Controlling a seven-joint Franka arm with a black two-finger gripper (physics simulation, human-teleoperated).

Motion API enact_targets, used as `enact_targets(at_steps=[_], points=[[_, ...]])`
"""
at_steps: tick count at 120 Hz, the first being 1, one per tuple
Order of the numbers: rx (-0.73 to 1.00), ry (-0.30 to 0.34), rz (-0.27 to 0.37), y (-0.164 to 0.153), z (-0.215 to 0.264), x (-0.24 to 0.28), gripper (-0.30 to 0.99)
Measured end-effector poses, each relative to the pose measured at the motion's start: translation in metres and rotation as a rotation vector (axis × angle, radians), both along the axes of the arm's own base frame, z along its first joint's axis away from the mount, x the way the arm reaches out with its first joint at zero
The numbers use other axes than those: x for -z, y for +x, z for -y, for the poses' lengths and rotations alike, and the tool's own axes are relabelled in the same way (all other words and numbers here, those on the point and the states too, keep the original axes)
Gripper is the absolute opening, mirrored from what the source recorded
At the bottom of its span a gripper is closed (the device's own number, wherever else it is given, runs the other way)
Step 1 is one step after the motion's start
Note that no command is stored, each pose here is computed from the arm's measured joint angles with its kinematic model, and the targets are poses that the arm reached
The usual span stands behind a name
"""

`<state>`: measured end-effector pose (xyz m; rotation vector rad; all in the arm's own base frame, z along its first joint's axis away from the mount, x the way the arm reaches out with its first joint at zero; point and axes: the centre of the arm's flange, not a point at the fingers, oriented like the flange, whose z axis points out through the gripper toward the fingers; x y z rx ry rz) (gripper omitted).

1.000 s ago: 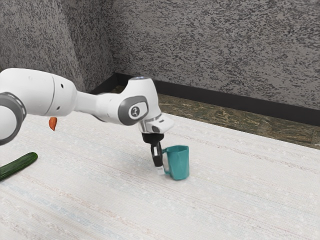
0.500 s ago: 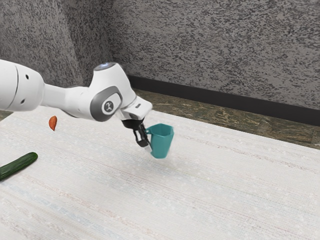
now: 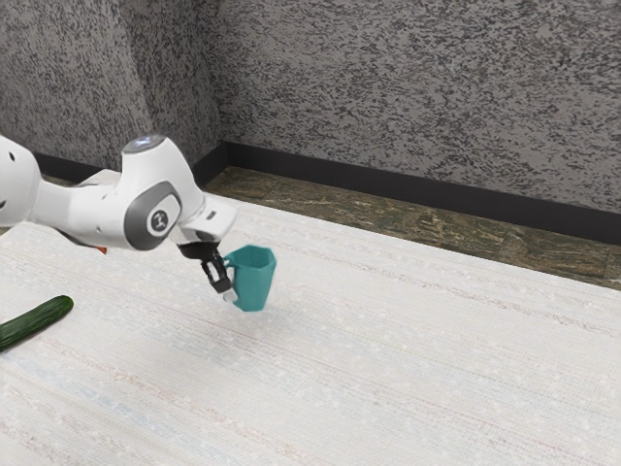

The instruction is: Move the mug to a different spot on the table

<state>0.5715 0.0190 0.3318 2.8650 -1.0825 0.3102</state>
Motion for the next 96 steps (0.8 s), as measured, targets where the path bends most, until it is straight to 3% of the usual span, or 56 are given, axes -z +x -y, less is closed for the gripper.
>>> enact_targets(at_steps=[23, 57, 72, 96], points=[[-0.037, -0.010, -0.053, -0.015, -0.022, 0.028, -0.01], [-0.041, -0.020, -0.125, -0.041, -0.034, 0.055, 0.47], [-0.032, -0.008, -0.111, -0.042, -0.033, 0.046, 0.57], [0.002, 0.054, -0.032, -0.040, -0.018, 0.000, 0.64]])
